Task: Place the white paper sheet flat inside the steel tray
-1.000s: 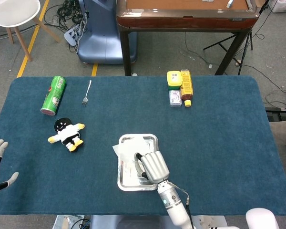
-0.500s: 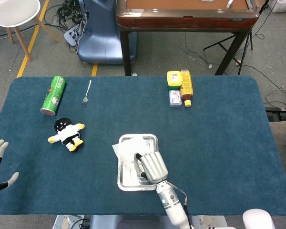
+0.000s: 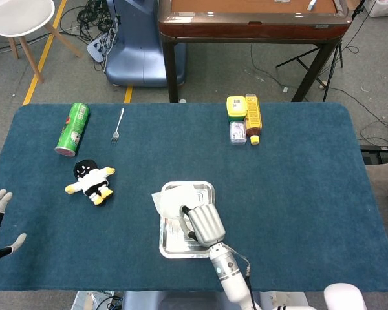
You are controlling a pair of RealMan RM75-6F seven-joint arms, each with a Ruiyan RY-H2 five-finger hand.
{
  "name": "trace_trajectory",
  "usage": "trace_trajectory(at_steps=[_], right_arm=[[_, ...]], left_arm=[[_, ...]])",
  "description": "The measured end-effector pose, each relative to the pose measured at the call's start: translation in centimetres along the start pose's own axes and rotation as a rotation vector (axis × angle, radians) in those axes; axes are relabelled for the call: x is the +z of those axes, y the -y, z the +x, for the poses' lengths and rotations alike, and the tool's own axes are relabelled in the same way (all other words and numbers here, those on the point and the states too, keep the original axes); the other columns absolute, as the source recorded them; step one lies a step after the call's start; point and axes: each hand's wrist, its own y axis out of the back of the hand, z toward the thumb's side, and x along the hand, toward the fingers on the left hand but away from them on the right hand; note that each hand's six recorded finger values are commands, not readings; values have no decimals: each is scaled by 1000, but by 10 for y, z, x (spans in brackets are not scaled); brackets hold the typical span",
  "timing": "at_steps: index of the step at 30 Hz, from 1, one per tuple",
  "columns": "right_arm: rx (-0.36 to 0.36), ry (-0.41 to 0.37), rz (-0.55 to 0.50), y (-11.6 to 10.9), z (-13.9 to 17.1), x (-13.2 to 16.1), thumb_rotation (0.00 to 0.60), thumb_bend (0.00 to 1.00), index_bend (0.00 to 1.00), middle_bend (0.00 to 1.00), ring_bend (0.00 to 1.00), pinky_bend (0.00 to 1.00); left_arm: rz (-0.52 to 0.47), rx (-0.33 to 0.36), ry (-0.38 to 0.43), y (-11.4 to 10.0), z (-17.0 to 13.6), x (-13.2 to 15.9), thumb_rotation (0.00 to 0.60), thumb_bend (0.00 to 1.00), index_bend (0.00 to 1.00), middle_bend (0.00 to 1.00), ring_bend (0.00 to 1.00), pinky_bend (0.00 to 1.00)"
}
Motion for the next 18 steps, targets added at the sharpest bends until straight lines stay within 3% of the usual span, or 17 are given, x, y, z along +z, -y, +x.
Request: trace_trajectory(at_steps=[9, 18], right_arm=[[3, -8, -5, -1, 0, 0, 600, 16, 474, 1000, 1000, 1000], [10, -21, 0, -5, 2, 0, 600, 0, 393, 1000, 1000, 1000]], left_arm=[[1, -4, 2, 1, 0, 1, 600, 222, 0, 0, 0, 214], [3, -5, 2, 1, 0, 1, 600, 222, 0, 0, 0, 214]])
